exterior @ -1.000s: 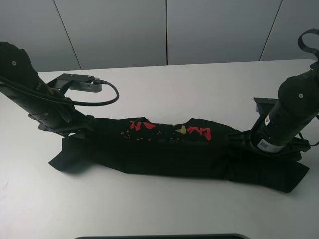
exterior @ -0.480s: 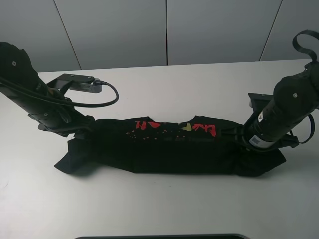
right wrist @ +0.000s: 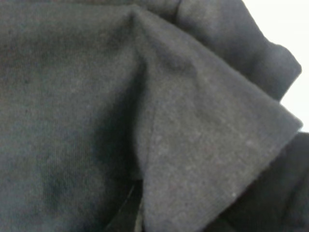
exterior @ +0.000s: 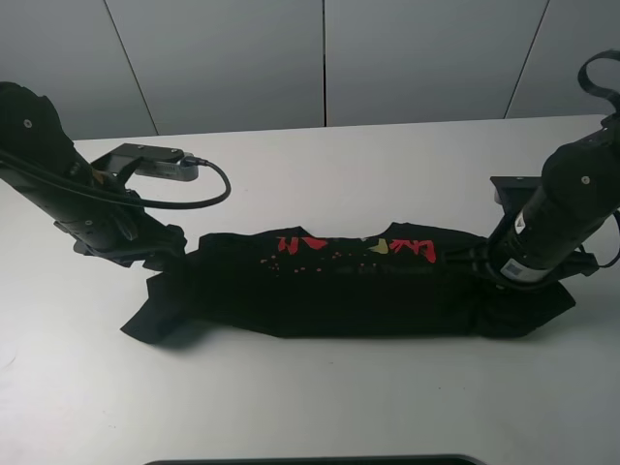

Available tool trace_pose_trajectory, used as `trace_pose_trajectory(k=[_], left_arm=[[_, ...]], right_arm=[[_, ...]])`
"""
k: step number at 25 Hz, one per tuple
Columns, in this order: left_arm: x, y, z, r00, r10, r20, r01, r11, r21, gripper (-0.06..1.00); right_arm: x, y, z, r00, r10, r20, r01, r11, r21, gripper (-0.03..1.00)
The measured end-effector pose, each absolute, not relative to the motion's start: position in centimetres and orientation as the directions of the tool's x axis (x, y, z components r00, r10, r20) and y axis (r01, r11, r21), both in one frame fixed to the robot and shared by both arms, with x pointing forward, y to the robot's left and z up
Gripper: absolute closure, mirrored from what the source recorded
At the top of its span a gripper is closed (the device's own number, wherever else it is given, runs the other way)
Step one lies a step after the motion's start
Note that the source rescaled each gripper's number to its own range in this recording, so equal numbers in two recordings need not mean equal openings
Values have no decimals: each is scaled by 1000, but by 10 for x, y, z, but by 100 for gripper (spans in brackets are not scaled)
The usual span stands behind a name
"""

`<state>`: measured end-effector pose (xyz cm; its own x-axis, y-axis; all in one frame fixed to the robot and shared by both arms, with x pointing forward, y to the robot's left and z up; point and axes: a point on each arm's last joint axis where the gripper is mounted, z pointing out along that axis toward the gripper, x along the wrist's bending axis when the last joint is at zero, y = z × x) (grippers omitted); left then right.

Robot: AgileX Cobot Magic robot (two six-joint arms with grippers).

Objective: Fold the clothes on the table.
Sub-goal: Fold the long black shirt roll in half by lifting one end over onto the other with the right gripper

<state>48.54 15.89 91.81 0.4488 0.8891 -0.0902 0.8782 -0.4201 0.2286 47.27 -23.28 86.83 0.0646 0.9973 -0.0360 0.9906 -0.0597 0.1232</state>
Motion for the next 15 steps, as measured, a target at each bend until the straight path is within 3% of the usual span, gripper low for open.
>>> trace_pose_trajectory(k=[7,15], left_arm=[[485,159,918,450,888,-89,878,-422,227,-5],[485,159,918,450,888,-89,878,-422,227,-5]], right_arm=[[475,-267,891,90,985,-144,992,-77,97,83],[491,-280,951,55,976,-209,986,-19,166,83]])
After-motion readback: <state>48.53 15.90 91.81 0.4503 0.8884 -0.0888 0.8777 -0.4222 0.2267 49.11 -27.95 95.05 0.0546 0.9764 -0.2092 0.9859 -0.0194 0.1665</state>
